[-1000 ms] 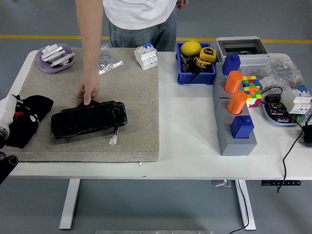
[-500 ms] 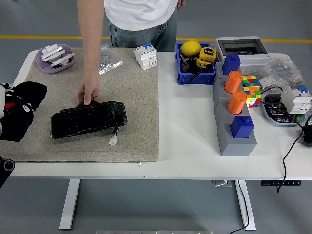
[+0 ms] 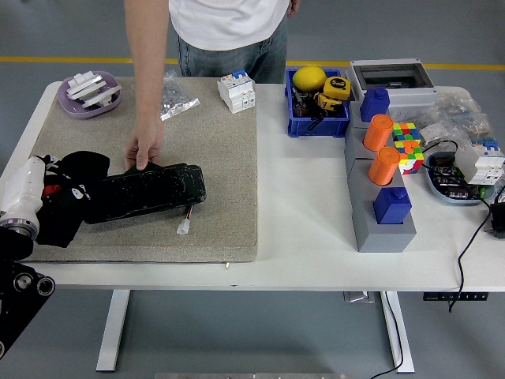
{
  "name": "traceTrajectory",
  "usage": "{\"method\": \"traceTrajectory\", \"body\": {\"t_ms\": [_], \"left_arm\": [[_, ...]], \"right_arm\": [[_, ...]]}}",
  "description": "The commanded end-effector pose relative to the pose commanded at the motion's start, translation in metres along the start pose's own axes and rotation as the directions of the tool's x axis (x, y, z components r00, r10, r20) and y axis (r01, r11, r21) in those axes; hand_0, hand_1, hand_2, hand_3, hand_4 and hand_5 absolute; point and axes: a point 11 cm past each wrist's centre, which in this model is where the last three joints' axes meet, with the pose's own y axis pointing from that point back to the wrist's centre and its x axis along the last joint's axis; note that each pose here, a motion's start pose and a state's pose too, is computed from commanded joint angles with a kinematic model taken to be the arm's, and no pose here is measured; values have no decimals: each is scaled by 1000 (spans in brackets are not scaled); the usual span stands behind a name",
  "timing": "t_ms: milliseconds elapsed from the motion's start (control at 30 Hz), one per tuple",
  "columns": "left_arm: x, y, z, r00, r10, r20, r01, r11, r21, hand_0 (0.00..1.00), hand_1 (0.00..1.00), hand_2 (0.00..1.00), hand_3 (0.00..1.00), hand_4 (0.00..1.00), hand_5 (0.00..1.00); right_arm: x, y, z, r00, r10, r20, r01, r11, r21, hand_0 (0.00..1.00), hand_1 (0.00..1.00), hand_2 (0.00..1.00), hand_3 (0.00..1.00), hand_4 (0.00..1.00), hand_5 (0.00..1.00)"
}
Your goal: Pick the rag up,wipe the panel,place it on the desk
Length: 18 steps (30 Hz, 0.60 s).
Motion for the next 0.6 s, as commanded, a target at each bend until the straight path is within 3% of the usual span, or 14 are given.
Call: {"method": "traceTrajectory", "body": {"t_ms": [600], "left_arm": [[-43,13,39,995,-97,-15,94,989,-115,193,120,505,481,173,2]], "right_arm": [[0,0,-2,1000,0,-5,0,1000,5,712,438,629,618,998,554]]}}
